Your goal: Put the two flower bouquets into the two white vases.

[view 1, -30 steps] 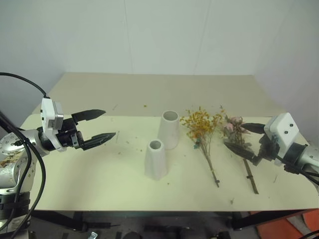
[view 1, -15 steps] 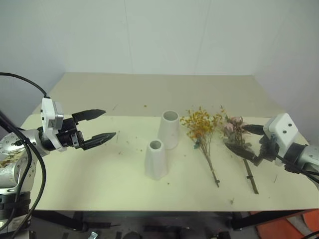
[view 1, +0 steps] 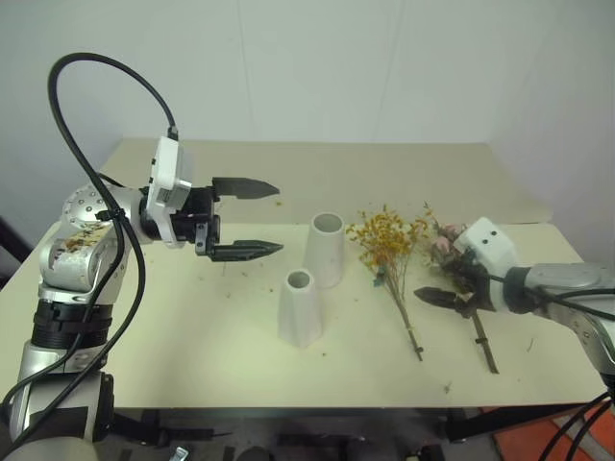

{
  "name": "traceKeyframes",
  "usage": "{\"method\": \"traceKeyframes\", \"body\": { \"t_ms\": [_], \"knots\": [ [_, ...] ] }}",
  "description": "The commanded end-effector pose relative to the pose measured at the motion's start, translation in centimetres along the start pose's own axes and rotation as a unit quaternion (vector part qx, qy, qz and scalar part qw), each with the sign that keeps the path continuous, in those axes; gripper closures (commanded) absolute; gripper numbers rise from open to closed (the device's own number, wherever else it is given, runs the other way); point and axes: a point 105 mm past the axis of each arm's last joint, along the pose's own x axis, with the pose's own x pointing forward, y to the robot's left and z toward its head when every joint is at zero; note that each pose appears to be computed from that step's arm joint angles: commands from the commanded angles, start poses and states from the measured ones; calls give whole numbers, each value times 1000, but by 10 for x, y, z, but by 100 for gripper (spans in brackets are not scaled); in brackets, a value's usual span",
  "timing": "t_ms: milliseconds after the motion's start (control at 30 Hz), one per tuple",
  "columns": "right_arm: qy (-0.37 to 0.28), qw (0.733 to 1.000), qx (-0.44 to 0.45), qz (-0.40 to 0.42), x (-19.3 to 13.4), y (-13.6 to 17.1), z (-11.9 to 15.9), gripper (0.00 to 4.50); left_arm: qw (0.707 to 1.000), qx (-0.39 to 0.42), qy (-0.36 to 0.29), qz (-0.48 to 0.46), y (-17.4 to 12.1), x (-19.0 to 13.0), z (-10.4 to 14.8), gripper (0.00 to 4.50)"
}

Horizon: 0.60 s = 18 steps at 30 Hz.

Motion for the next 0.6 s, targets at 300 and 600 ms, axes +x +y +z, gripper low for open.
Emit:
{"method": "traceKeyframes", "body": {
  "t_ms": [300, 600],
  "knots": [
    [19, 999, 40, 14, 17, 20, 9, 0, 998, 21, 24, -61, -11, 18, 3, 2],
    [37, 997, 67, 15, 43, 18, 5, 0, 998, 16, 34, -56, -15, 15, -1, 2]
  ]
}}
